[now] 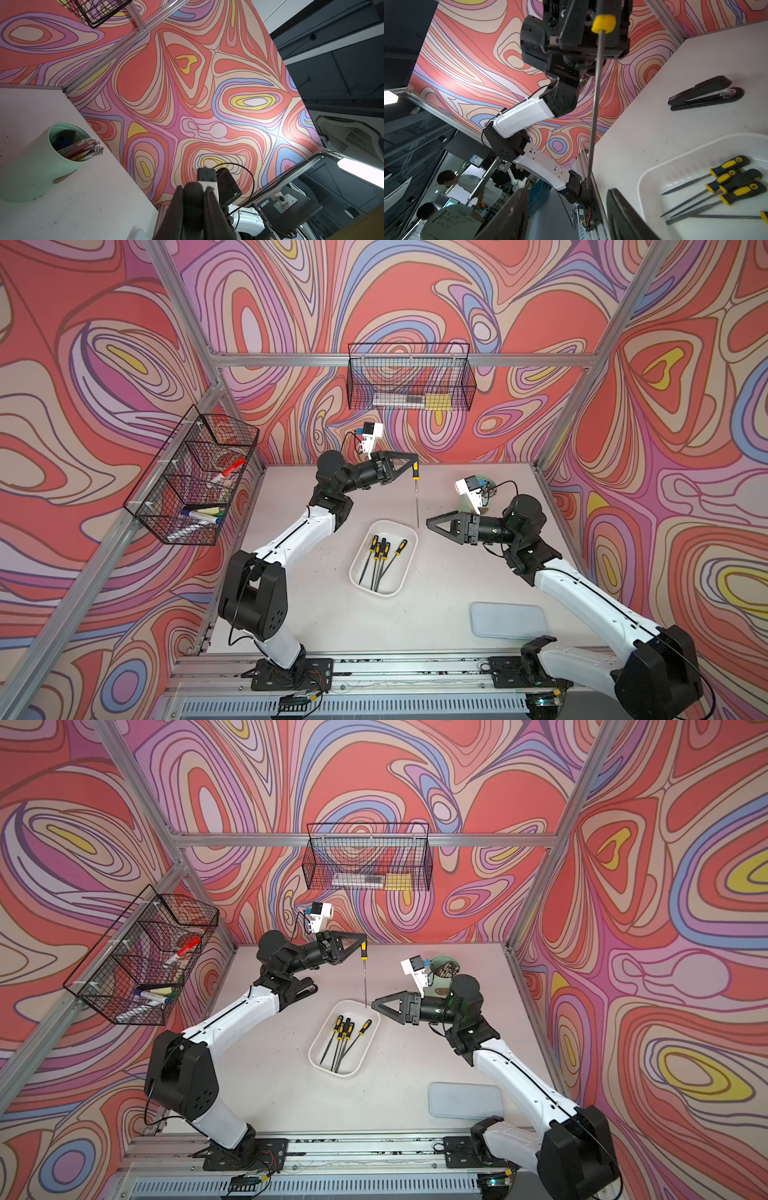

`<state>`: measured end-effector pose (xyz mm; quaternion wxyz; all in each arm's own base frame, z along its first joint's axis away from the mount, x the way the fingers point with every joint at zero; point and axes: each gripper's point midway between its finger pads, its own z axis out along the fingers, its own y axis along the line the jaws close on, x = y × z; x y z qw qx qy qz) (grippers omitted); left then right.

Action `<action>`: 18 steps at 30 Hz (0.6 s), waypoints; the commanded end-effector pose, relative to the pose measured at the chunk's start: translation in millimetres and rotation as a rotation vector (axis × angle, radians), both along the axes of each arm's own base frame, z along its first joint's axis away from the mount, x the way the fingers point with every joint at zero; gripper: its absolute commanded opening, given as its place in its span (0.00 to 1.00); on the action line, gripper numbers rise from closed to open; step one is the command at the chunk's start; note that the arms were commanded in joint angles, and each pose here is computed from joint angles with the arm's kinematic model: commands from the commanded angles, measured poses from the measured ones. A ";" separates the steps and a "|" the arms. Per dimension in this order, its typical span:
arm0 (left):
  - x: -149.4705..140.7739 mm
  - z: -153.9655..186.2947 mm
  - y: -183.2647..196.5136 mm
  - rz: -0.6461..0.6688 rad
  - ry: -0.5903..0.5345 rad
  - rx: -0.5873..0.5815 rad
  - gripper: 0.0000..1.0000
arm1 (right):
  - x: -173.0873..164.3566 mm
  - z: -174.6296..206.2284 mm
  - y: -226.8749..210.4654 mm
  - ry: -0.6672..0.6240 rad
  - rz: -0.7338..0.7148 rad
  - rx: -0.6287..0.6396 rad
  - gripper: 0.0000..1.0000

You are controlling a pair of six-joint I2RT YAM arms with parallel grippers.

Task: Take the file tool out of the storage box
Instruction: Pick up the file tool from the storage box.

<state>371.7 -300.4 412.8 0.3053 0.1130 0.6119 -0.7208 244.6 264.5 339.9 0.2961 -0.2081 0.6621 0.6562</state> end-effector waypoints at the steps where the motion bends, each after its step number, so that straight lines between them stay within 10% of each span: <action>1: -12.0 15.5 3.1 -0.035 -0.063 -0.044 0.06 | -1.3 19.8 6.2 -0.050 0.031 0.039 0.58; 18: -16.2 9.2 3.4 -0.042 -0.067 -0.028 0.06 | 17.1 27.8 31.3 -0.066 0.067 0.046 0.34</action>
